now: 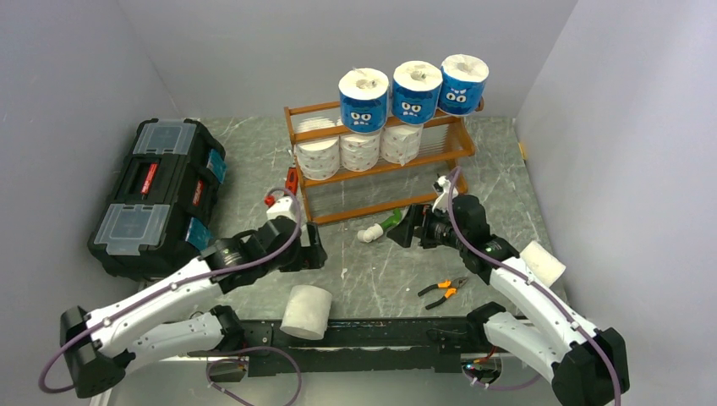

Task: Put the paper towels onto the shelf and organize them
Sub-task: Adjust the paper towel at the center of the board.

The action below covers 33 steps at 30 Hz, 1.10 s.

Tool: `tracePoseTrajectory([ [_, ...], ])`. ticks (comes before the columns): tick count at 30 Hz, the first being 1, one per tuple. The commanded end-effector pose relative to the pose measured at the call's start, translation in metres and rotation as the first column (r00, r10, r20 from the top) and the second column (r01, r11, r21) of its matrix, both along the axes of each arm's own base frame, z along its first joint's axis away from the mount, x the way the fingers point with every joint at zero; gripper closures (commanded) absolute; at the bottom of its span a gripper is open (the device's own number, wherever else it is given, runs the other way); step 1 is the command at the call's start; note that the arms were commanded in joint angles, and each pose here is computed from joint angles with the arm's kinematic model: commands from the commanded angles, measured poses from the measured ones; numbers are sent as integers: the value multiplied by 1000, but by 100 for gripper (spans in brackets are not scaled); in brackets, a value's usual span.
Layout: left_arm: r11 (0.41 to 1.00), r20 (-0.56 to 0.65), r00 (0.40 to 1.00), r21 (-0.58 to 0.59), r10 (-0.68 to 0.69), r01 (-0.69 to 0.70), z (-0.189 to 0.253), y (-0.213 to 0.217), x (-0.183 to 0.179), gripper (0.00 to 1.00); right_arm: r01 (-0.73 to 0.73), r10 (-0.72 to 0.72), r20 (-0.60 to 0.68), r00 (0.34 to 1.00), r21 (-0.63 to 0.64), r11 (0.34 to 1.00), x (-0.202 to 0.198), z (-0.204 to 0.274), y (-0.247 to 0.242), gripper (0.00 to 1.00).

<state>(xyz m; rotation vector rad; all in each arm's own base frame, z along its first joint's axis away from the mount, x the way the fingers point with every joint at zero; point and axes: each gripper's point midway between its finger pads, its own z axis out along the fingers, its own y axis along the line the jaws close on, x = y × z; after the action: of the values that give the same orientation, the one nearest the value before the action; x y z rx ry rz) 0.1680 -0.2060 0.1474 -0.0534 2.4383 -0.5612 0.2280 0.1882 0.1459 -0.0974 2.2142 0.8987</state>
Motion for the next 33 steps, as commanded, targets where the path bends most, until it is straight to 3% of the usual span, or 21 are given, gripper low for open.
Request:
tracePoseTrajectory([
  [1, 985, 50, 987, 75, 151, -154, 5, 51, 2, 1, -157, 146, 96, 985, 126, 980, -7, 30, 31, 0],
  [7, 950, -27, 951, 73, 307, -305, -29, 83, -14, 1, -395, 380, 149, 913, 92, 914, -33, 40, 95, 0],
  [16, 926, -92, 922, 72, 375, -370, -60, 97, -30, 2, -632, 596, 225, 771, 155, 759, -52, 46, 165, 4],
  [24, 921, -86, 917, 55, 388, -385, -66, 104, -35, 4, -768, 720, 271, 638, 165, 619, -64, 35, 209, 7],
  [33, 921, -81, 917, 56, 390, -387, -72, 107, -36, 5, -835, 809, 209, 550, 153, 528, -82, -1, 233, 9],
])
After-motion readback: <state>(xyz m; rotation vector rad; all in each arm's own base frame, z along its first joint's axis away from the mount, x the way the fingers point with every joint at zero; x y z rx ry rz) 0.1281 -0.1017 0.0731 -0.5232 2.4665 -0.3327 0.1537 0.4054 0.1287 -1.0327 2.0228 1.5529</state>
